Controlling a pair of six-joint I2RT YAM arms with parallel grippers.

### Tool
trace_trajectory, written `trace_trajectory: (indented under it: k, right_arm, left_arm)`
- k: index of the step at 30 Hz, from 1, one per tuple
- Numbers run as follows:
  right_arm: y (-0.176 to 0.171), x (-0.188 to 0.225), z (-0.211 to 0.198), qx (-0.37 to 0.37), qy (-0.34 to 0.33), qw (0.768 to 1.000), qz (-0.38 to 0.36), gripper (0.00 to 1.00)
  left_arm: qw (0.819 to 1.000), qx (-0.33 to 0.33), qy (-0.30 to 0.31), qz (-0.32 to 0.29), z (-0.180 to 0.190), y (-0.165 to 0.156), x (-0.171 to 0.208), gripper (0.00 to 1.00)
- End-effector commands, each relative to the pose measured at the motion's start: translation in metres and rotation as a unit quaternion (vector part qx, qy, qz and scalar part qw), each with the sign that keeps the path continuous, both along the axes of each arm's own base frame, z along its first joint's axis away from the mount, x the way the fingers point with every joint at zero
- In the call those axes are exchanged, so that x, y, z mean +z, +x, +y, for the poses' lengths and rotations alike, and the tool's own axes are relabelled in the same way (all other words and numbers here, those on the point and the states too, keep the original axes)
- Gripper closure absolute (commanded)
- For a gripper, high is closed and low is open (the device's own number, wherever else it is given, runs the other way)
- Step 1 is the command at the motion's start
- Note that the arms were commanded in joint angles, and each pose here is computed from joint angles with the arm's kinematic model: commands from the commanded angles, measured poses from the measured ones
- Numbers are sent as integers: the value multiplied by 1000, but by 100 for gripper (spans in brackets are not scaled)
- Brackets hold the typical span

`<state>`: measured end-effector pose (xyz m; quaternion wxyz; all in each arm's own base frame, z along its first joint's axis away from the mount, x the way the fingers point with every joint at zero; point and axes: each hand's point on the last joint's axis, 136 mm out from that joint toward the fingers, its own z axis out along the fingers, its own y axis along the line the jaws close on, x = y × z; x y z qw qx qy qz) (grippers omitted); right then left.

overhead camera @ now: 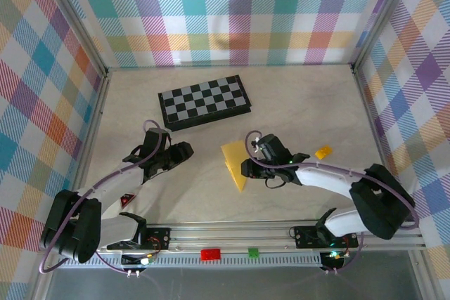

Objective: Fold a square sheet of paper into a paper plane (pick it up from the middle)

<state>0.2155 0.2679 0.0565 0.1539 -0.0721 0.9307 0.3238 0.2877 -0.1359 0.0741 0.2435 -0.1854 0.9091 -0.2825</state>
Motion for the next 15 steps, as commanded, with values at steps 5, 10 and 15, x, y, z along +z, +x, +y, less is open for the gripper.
trace_trajectory:
  k: [5, 10, 15]
  right_arm:
    - [-2, -18, 27, 6, 47, 996, 81, 79]
    - [-2, -35, 30, -15, 38, 992, 118, 81]
    - [-5, -41, 27, -42, 18, 991, 126, 80]
  left_arm:
    - [1000, -8, -10, -6, -2, 2, 5, 42]
    - [1000, -6, -3, -10, 2, 0, 6, 42]
    - [1000, -8, -3, -11, 1, 2, 6, 42]
